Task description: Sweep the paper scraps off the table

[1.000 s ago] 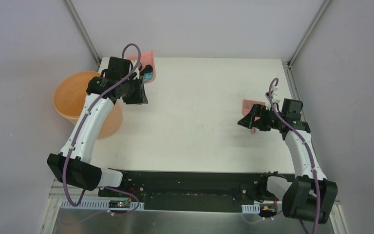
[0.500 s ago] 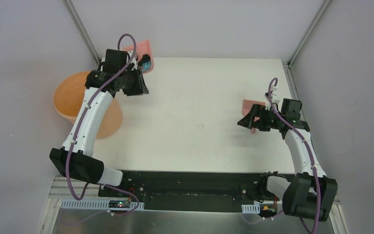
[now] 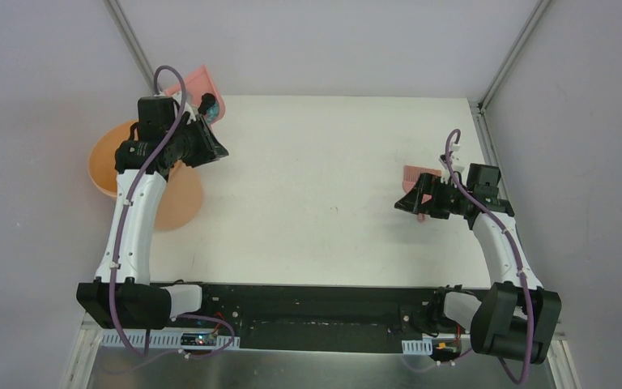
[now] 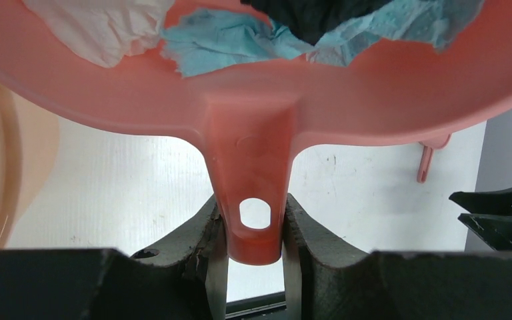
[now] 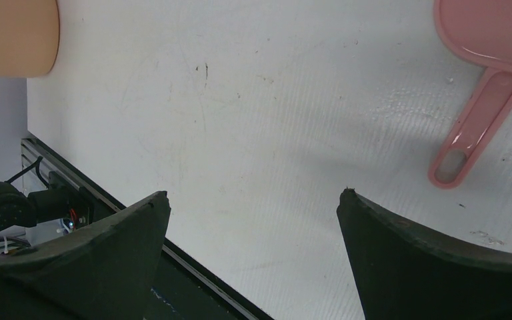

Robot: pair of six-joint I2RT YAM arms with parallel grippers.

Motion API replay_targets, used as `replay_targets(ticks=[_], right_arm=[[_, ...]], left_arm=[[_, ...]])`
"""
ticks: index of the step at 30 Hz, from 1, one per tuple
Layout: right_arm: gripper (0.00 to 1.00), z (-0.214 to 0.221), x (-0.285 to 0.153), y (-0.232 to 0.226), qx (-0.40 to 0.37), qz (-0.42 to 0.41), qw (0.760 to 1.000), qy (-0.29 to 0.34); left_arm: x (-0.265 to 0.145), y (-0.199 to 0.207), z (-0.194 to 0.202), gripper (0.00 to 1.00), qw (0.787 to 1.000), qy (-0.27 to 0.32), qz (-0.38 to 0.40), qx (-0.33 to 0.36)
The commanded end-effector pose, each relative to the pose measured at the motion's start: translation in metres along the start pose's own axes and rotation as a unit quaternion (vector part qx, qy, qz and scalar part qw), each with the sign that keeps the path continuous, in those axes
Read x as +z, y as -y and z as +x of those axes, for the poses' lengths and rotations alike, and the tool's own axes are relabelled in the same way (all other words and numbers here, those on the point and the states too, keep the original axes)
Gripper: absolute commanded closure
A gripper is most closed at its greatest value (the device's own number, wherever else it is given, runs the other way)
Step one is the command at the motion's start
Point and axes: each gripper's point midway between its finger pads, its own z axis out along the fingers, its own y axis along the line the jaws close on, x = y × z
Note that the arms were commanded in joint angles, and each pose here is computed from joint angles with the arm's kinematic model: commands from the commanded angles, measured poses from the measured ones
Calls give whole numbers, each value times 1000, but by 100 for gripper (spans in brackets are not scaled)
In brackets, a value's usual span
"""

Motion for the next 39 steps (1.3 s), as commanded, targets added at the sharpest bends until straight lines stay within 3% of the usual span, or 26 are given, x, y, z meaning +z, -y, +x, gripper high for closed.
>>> replay_targets(ticks=[1, 7, 14, 21, 34, 39], right_arm=[[0, -10, -3, 1, -22, 2, 1000, 19], [0, -10, -2, -1, -21, -2, 1000, 17], [0, -9, 0, 1, -17, -4, 1000, 13], [0, -10, -1, 7, -33, 13, 999, 19], [0, -10, 0, 21, -25, 34, 999, 17], [0, -12, -3, 25, -24, 42, 998, 27]], left_arm=[[-20, 4, -20, 100, 998, 68, 15, -8], [-31, -9, -27, 100, 993, 111, -8, -31], [-37, -29, -39, 100, 981, 158, 8, -111], [-33, -36, -55, 100, 963, 186, 71, -182], [-28, -29, -60, 100, 952, 186, 114, -213], [-24, -22, -70, 100, 925, 185, 187, -274]])
